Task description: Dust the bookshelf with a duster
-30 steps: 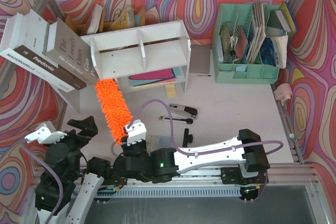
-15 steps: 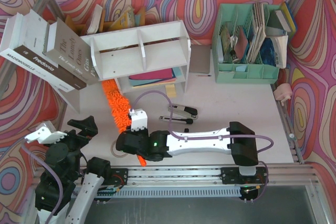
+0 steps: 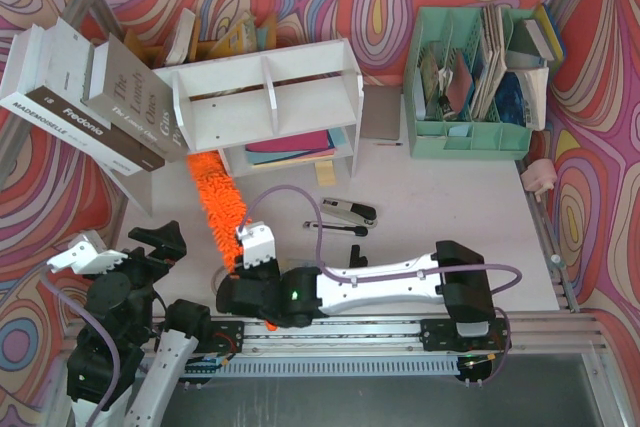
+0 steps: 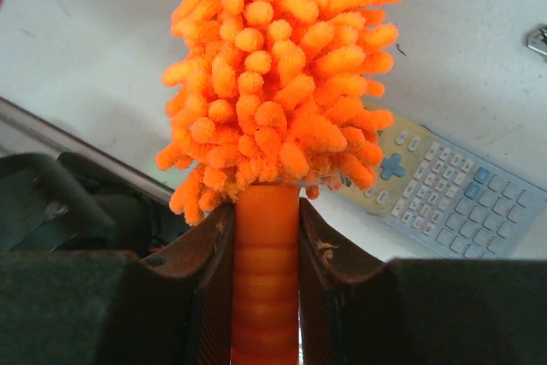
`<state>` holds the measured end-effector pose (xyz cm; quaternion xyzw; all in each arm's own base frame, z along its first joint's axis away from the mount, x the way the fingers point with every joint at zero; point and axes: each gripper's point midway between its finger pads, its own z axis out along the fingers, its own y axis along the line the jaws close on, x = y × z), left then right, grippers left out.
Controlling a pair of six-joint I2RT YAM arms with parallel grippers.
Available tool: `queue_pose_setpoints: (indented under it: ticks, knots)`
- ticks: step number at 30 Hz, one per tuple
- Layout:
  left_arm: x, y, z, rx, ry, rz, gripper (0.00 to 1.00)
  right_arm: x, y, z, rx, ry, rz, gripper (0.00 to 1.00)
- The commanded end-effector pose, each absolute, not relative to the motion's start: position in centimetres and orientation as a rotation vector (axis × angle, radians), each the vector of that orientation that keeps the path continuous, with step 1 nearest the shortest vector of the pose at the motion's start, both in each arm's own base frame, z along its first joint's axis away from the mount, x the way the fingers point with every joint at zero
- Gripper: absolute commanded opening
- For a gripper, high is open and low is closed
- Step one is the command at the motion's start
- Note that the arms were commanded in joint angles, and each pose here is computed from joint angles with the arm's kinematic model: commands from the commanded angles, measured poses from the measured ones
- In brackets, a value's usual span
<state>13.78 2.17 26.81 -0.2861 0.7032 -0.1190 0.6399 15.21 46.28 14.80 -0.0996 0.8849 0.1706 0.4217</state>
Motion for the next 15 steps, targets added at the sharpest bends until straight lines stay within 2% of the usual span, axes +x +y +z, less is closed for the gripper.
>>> queue_pose_setpoints:
  ticks: [1, 15]
  knots:
    - [13.8, 2.2, 26.5, -0.66, 1.607, -0.267, 0.99, 15.8, 46.4, 19.9, -0.183, 2.028, 0.454, 0.0]
    - [13.9, 2.1, 26.5, -0.655, 1.61, -0.272, 0.98, 16.5, 46.1, 15.2, -0.14, 2.245, 0.463, 0.0]
